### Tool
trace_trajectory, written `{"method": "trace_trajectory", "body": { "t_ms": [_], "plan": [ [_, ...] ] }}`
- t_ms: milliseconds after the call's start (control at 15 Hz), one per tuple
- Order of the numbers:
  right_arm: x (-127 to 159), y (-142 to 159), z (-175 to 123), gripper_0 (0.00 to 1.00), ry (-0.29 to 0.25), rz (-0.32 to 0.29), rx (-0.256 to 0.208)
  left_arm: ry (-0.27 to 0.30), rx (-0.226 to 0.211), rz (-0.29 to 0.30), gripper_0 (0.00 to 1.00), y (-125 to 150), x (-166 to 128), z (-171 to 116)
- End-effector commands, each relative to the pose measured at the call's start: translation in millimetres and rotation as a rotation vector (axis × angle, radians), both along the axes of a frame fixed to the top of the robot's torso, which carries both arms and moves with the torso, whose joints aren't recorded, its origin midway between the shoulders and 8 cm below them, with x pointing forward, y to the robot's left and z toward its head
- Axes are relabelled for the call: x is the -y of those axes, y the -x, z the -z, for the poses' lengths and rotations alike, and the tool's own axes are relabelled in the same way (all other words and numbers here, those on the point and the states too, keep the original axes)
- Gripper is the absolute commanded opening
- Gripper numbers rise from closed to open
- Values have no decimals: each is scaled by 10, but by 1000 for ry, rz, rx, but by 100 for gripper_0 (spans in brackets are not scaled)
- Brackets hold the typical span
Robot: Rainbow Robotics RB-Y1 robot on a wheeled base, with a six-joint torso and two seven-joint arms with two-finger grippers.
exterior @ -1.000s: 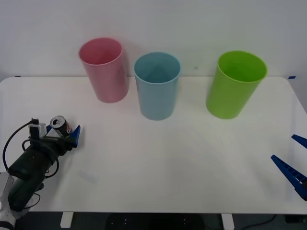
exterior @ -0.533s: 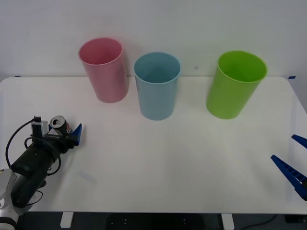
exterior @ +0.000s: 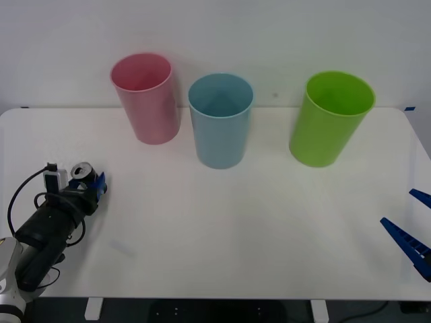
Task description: Grasp the object on the table and drop it into the matching bin: aluminum can to the light blue bin, PET bottle to the pink bin.
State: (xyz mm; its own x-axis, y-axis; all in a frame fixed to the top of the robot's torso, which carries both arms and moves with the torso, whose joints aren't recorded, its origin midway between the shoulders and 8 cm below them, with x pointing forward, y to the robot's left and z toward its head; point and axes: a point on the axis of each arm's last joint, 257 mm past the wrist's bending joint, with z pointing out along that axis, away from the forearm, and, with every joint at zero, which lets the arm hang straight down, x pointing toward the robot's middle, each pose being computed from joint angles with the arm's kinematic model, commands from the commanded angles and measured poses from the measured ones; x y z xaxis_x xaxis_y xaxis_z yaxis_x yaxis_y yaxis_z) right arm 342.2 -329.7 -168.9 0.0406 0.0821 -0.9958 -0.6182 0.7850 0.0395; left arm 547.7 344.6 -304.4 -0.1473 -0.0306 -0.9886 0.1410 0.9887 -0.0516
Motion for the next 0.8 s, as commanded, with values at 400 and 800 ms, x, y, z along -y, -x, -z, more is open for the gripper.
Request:
{"method": "trace_trajectory", "body": {
  "t_ms": [400,800],
  "plan": [
    [0,0,0,100,0,0,0,12,3,1,0,1,9,-13],
    [0,0,0,100,0,0,0,77,82,83,0,128,114,-351]
  ]
}}
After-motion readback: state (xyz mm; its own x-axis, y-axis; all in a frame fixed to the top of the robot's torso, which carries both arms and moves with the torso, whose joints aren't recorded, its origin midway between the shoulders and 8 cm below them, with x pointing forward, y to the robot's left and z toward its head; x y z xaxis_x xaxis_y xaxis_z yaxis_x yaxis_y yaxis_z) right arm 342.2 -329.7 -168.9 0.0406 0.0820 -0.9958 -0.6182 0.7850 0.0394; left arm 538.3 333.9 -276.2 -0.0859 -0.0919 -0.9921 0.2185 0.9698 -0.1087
